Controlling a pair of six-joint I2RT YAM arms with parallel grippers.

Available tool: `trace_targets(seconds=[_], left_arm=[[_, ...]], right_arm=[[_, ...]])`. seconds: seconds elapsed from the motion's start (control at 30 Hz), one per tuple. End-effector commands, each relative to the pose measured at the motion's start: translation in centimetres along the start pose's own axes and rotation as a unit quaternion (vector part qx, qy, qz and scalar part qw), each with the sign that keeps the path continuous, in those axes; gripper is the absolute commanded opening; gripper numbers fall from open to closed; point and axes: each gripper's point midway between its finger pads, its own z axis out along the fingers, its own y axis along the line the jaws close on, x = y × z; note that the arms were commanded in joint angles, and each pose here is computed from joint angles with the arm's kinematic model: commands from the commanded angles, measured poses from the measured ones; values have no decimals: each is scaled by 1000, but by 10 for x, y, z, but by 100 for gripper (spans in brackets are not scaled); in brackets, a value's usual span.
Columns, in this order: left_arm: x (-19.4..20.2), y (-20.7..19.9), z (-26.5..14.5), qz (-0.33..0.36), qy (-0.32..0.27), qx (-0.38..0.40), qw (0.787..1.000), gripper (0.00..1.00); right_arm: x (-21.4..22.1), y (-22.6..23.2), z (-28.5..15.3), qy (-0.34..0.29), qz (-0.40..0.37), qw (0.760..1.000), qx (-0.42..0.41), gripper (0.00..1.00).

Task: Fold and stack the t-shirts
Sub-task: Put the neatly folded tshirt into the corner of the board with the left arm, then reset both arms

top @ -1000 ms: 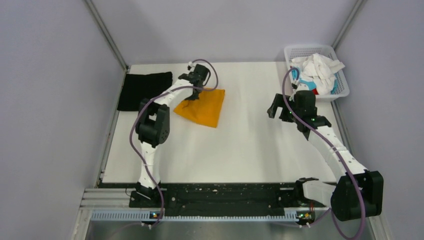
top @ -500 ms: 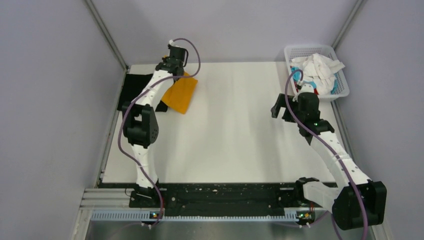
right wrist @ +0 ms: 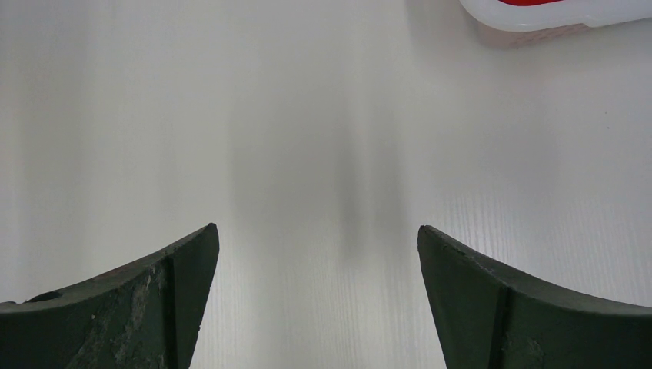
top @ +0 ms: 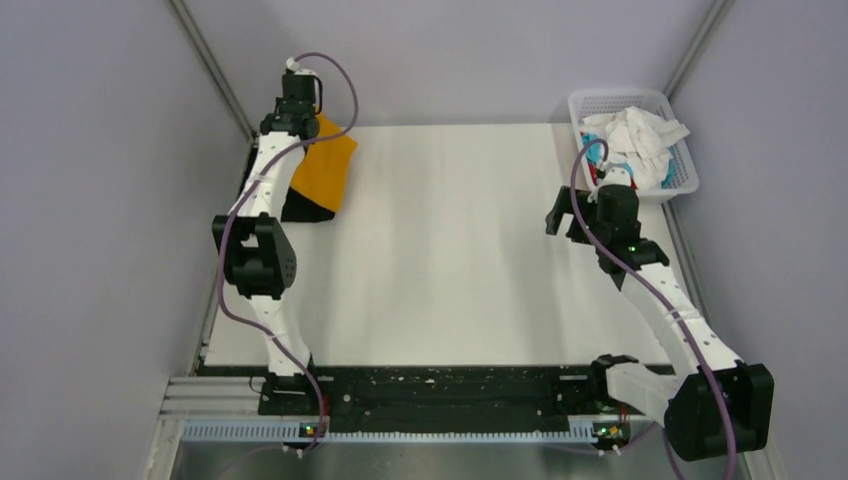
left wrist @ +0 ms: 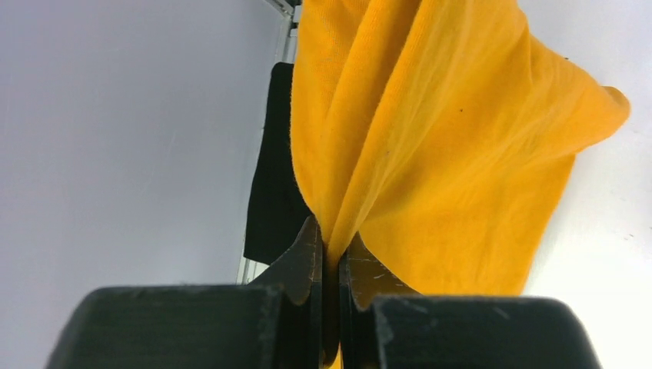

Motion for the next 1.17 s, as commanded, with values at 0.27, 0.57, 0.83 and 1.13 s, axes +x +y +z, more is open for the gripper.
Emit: trace_targets(seconds=[0.27, 0.57, 0.83, 1.13], left_arm=[[36, 63, 67, -87, 25, -41, 995, 85], [22, 66, 53, -172, 11, -31, 985, 99], [30, 8, -47, -315, -20, 144, 938, 99], [170, -20, -124, -328, -76, 159, 928, 99]], right_arm=[[-11, -5, 0, -15, -4, 1000, 16, 99], [-14, -10, -3, -24, 16, 999, 35, 99], [2, -31, -10, -54, 66, 993, 79, 99], [52, -64, -7, -65, 87, 985, 131, 99]])
